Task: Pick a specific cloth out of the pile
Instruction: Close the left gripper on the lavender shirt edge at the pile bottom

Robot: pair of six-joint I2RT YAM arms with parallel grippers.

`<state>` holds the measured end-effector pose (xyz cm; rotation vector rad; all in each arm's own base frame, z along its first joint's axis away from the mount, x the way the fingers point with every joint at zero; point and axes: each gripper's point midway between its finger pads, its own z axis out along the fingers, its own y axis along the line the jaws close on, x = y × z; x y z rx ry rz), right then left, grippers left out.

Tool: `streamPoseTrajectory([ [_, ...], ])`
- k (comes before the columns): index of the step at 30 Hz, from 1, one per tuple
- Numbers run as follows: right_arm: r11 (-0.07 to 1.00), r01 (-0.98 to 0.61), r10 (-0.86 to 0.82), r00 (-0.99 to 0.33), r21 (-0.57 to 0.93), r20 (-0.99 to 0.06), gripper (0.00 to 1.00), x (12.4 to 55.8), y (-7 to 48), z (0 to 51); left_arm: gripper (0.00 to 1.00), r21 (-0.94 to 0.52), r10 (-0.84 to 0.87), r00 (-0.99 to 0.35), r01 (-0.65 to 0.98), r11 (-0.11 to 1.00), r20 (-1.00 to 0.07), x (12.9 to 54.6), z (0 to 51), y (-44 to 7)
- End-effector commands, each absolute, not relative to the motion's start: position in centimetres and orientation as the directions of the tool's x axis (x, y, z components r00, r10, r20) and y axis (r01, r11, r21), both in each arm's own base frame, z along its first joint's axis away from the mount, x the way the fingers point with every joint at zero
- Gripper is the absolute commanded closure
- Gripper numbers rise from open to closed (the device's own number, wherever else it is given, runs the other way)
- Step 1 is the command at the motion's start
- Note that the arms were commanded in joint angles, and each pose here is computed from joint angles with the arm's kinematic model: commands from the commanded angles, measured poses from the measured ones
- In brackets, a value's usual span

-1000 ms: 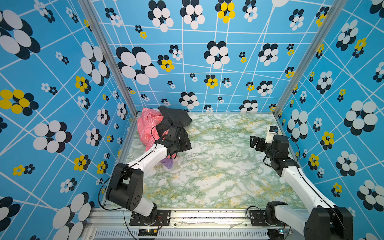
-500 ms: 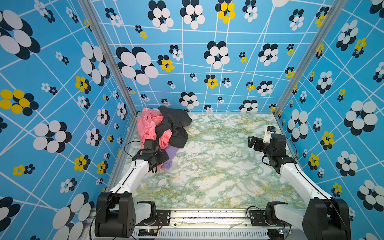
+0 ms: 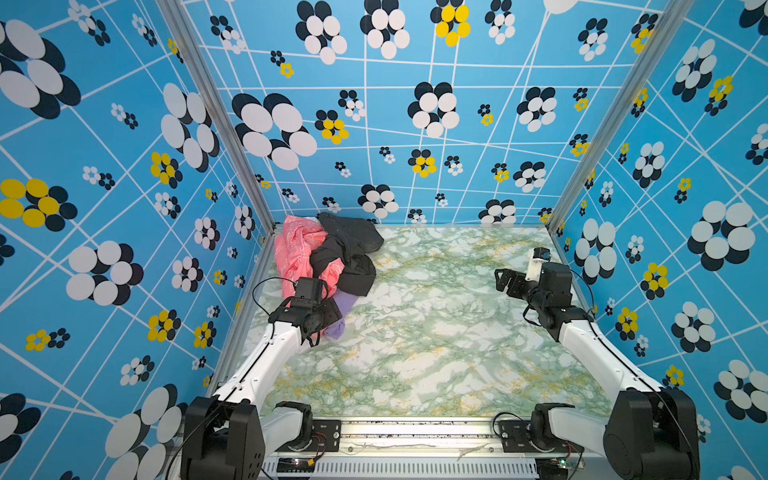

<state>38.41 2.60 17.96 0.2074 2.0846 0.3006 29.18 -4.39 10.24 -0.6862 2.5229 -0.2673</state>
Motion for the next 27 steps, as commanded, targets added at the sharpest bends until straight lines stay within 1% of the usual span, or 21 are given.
streamPoseTrajectory([
  [1,0.952,0.026,0.277,-0.501,0.305,-0.82,0.01,38.1,2.5,18.6,0.28,-0.341,-0.635,-0.69,-0.537,0.771,-0.347,28.1,9.1,-5.4],
  [4,0.952,0.027,0.276,-0.502,0.304,-0.82,0.01,37.9,2.5,18.4,0.3,-0.404,-0.737,-0.62,-0.622,0.671,-0.269,27.3,7.6,-6.3],
  [8,0.951,0.031,0.281,-0.503,0.307,-0.818,0.01,37.6,2.4,18.3,0.32,-0.426,-0.813,-0.545,-0.698,0.576,-0.207,26.5,6.1,-6.5],
  [11,0.949,0.03,0.284,-0.504,0.312,-0.816,0.01,37.5,2.5,18.3,0.34,-0.429,-0.831,-0.516,-0.716,0.551,-0.207,26.6,5.8,-6.2],
  [14,0.95,0.029,0.282,-0.505,0.311,-0.816,0.01,37.3,2.5,18.4,0.39,-0.439,-0.847,-0.492,-0.728,0.527,-0.2,26.7,5.2,-6.0],
  [21,0.954,0.007,0.262,-0.503,0.3,-0.824,0.01,36.7,2.7,18.7,0.51,-0.47,-0.891,-0.433,-0.763,0.444,-0.139,27.1,3.3,-5.6],
  [24,0.955,-0.028,0.244,-0.5,0.297,-0.831,0.01,36.5,3.2,18.9,0.52,-0.469,-0.895,-0.425,-0.767,0.437,-0.138,27.2,2.8,-5.4],
  [25,0.954,-0.042,0.237,-0.496,0.296,-0.835,0.01,36.5,3.4,19.1,0.54,-0.468,-0.897,-0.42,-0.771,0.432,-0.137,27.2,2.6,-5.2],
  [27,0.954,-0.079,0.216,-0.491,0.289,-0.844,0.01,36.4,4.0,19.3,0.63,-0.47,-0.904,-0.407,-0.778,0.417,-0.129,27.2,2.1,-5.0],
])
